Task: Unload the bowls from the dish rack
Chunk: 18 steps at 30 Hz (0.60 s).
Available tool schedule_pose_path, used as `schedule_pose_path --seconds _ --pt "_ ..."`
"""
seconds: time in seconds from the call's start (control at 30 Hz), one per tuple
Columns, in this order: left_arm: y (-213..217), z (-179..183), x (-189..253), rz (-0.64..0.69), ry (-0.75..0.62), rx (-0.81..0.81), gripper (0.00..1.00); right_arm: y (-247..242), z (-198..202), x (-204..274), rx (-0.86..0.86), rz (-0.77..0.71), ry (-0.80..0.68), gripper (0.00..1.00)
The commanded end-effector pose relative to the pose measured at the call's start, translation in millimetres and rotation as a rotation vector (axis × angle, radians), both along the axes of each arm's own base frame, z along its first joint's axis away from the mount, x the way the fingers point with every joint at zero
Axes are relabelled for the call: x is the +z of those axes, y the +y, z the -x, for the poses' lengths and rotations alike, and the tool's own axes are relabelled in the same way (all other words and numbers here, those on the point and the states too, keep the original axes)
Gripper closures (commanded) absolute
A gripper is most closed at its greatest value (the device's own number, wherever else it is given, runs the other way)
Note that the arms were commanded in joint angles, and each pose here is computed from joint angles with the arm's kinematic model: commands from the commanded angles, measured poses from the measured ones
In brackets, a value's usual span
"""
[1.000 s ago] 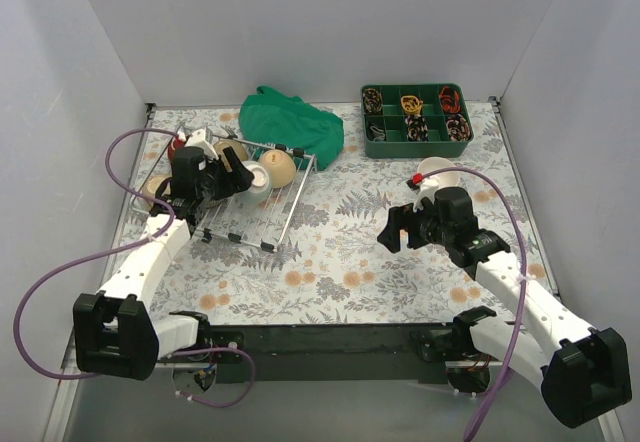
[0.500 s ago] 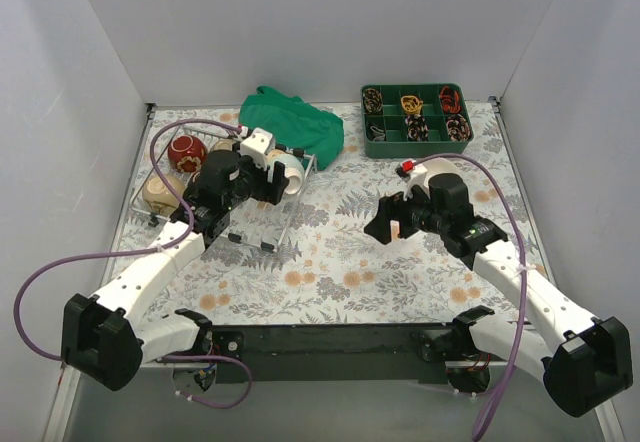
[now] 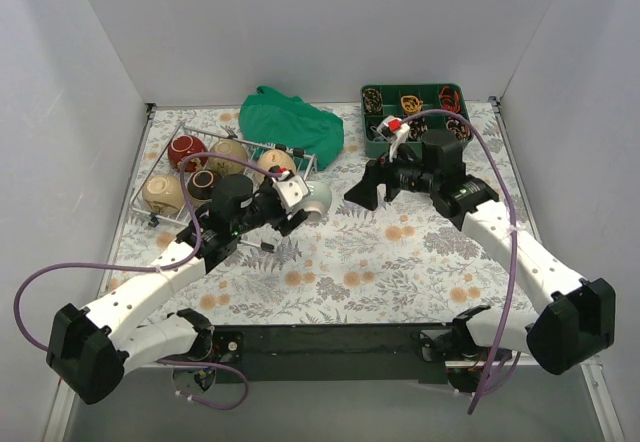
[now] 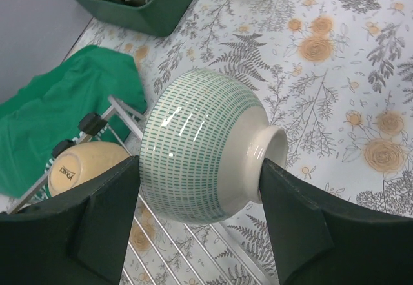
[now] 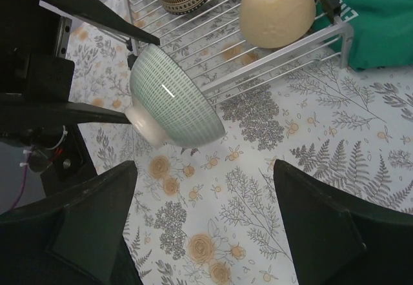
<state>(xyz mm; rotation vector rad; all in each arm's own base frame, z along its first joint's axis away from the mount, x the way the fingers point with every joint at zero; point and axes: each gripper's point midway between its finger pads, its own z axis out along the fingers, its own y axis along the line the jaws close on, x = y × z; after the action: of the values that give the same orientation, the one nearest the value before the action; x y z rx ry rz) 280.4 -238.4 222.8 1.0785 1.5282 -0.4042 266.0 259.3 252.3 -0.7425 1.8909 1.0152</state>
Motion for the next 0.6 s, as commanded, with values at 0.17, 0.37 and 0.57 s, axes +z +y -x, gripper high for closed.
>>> schedule_pose_path --seconds 0.17,0.37,0.57 --pt "-25 47 34 -0.003 -0.248 -0.248 0.98 37 10 19 0.338 -0.062 -0.041 0.05" --pt "-32 57 24 -0.027 -0.255 -0.283 0.98 50 28 8 0.513 -0.07 0.009 0.04" --pt "-38 61 17 -0.039 -0.244 -0.305 0.97 61 56 -23 0.659 -0.023 0.093 0.07"
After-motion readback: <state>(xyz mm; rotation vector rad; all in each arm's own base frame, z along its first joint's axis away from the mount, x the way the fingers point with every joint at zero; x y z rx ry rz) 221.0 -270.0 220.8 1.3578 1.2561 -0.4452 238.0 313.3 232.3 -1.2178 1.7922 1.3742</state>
